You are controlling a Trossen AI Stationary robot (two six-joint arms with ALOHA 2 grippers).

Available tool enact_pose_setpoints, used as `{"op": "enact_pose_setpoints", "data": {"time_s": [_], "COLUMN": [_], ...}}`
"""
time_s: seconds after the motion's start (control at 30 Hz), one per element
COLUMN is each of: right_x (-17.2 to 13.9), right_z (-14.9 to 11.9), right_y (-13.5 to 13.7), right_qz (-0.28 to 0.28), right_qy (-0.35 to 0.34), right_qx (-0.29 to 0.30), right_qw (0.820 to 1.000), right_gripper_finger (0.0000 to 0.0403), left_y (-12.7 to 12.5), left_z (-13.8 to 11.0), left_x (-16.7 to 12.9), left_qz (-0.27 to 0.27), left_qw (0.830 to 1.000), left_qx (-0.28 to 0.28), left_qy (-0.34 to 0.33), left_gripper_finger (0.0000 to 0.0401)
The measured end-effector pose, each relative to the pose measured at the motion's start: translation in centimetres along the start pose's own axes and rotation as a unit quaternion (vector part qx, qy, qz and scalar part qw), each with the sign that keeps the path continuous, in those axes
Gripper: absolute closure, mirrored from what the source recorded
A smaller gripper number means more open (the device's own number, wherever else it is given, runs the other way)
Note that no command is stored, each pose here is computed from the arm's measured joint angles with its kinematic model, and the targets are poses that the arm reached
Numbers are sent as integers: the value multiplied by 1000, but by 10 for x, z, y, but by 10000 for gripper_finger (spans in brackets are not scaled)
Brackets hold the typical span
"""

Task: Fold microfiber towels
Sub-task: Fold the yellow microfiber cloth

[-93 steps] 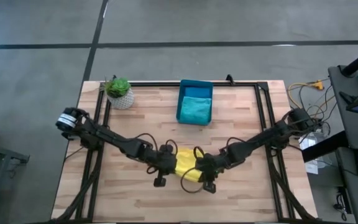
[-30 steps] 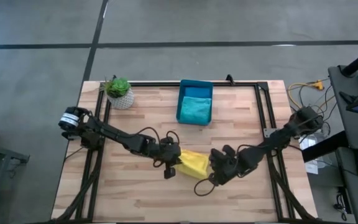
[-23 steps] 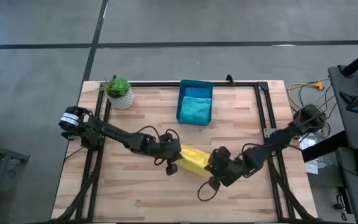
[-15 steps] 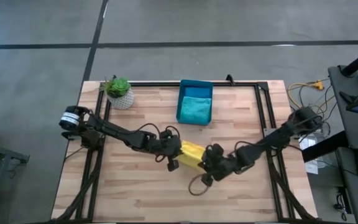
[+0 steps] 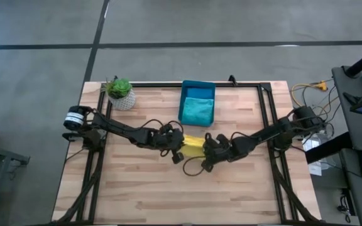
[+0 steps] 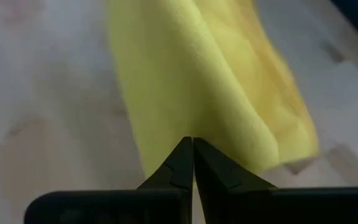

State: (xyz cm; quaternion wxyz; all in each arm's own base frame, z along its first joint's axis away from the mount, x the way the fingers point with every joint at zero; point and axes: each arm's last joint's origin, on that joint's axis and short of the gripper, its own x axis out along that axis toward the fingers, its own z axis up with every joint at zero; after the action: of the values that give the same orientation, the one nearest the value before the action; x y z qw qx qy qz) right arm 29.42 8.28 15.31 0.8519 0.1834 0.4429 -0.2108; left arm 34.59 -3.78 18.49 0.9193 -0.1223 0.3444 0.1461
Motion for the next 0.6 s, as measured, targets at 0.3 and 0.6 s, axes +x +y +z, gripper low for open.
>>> {"op": "enact_pose_setpoints", "data": {"time_s": [0.3, 0.6], "right_x": [14, 18], "right_z": [12, 25], "right_y": [-29, -46], "right_qz": [-39, -59], "right_qy": [1, -5], "right_qx": [39, 72], "right_qw": [998, 996], "right_gripper_finger": [394, 394], "left_y": [17, 35], "left_z": [-7, 5], "left_x": [22, 18], "left_qz": [32, 81], "left_qw": [999, 996], "left_qx": [3, 47], "left_qy": [26, 3], "left_gripper_finger": [401, 339]}}
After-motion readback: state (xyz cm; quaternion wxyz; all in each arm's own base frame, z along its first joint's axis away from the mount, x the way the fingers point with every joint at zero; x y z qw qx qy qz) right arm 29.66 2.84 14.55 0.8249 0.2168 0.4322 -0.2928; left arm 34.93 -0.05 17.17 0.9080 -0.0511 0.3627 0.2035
